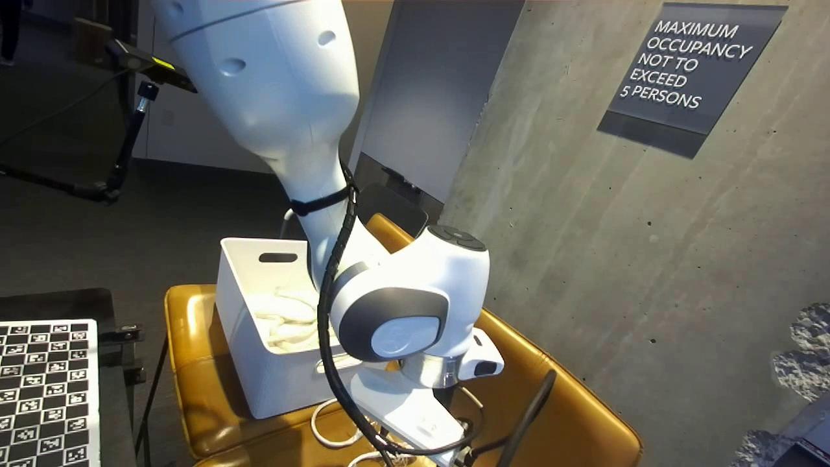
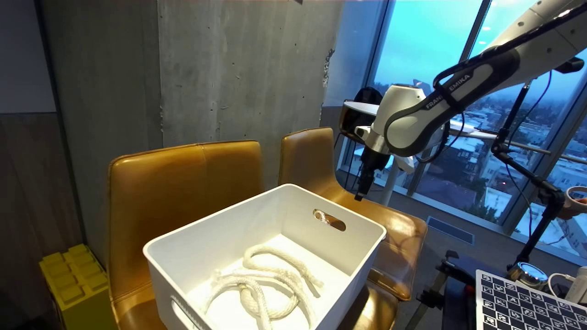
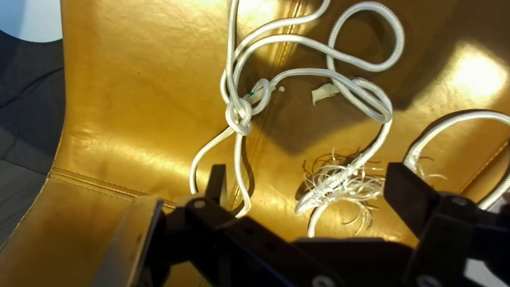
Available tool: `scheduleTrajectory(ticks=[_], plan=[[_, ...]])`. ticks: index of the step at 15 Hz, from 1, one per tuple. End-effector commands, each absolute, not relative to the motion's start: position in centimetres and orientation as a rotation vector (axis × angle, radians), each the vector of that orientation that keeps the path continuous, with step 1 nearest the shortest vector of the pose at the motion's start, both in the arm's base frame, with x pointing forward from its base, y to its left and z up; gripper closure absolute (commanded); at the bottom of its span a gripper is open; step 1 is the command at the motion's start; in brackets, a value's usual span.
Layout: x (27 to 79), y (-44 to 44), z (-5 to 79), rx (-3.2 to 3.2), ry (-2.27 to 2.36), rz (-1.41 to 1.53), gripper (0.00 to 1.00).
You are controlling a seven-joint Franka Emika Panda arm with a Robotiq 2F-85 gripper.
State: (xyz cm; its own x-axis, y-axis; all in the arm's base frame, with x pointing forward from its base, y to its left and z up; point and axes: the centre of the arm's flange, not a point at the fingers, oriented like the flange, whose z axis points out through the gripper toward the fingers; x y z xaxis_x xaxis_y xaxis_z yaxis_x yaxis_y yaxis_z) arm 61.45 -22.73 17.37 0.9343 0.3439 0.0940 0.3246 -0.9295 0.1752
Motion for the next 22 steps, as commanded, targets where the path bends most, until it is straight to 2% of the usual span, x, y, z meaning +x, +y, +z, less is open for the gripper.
scheduleTrajectory(ticks=[1, 13, 14, 15, 22], plan=[[64.4, -25.3, 15.0, 2.925, 0.501, 0.195, 0.00], [67.8, -28.4, 7.1, 2.934, 0.439, 0.119, 0.00], [68.0, -28.4, 6.7, 2.938, 0.436, 0.109, 0.10], [68.1, -28.5, 6.4, 2.940, 0.435, 0.103, 0.26], [68.1, -29.4, 5.6, 2.948, 0.421, 0.066, 0.80]])
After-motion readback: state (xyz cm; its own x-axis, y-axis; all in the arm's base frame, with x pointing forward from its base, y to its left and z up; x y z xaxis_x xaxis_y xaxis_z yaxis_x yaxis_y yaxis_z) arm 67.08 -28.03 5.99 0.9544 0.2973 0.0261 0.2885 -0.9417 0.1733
